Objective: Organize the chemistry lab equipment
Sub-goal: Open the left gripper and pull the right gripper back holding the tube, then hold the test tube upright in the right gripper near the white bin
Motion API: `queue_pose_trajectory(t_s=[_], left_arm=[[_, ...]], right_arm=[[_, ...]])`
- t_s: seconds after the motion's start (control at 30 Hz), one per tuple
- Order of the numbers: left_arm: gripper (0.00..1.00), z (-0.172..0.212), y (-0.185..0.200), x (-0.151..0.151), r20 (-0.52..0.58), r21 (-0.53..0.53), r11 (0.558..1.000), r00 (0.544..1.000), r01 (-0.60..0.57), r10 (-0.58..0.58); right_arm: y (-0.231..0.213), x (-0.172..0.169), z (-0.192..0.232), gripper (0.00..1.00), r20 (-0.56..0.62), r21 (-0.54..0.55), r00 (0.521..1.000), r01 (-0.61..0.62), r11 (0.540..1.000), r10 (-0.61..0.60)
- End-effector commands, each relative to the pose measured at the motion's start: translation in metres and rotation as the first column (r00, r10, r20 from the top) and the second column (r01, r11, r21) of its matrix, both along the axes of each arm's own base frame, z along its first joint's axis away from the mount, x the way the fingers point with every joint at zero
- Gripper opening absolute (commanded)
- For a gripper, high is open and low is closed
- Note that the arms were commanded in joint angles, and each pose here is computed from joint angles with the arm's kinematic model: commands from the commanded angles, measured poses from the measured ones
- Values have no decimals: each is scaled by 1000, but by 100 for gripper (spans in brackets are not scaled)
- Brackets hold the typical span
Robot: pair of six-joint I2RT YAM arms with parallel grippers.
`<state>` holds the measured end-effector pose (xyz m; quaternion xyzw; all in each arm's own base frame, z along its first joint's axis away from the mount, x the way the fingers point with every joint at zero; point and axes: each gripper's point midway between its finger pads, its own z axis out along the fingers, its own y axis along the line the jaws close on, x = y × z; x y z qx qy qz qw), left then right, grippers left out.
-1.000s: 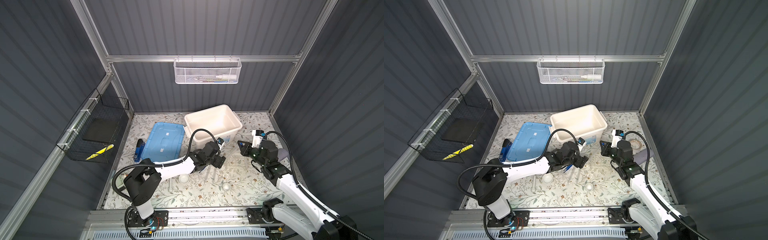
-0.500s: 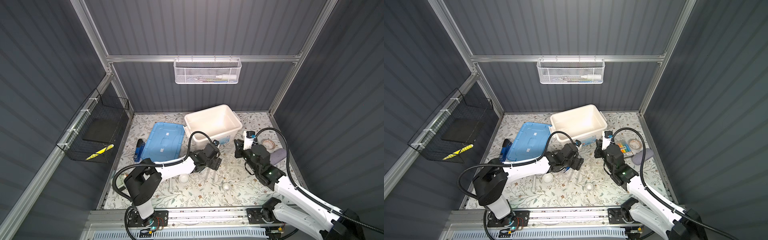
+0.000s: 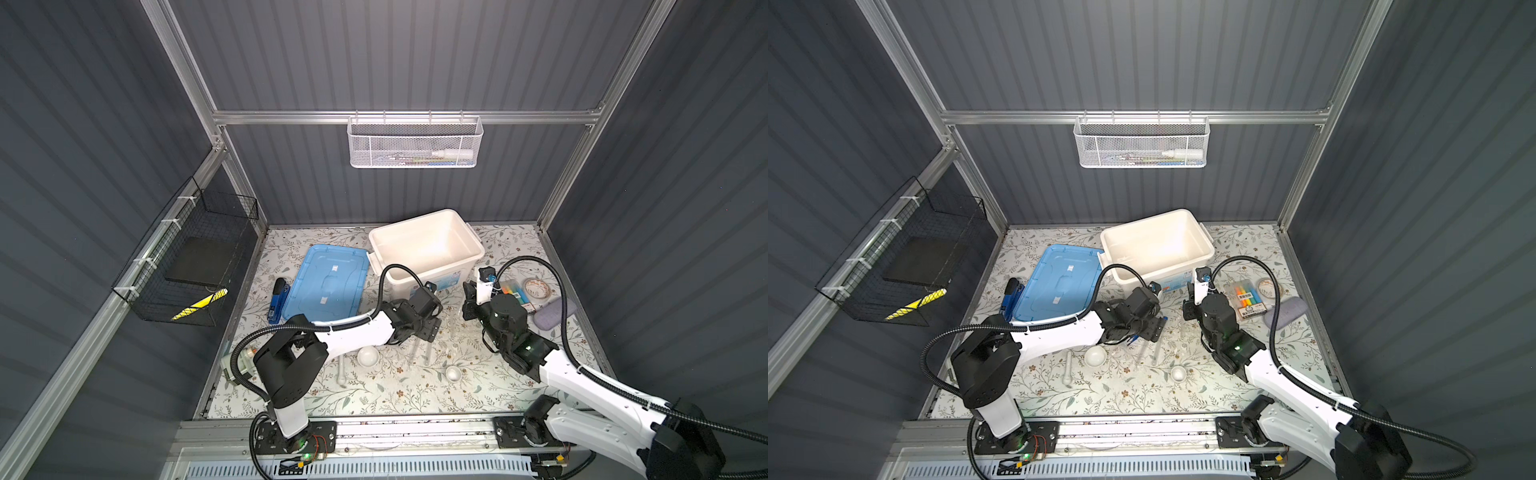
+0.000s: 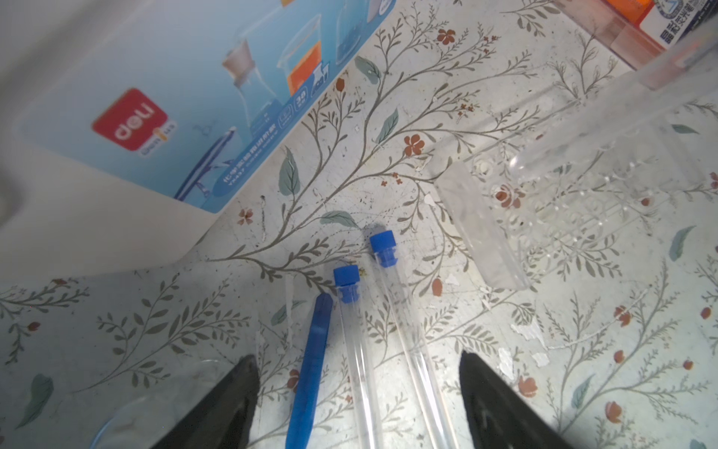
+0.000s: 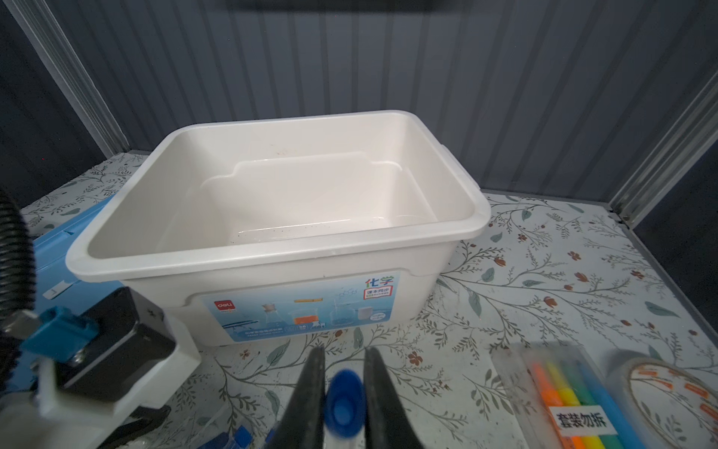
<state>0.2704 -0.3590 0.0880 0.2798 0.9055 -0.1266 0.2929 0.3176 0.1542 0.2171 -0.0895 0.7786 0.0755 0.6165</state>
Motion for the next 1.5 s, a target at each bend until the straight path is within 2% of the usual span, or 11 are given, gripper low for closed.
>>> queue_pose_trajectory(t_s=[0.0, 1.47], left_arm=[[83, -1, -1, 0, -6, 13, 1000, 1000, -12, 12], [80, -11, 3, -6, -29, 37, 999, 1000, 9, -8]], right_arm=[[-2, 0, 0, 12, 19, 4, 1000, 19, 1000, -19], [-1, 10, -13, 11, 33, 2, 998, 49, 999, -49]])
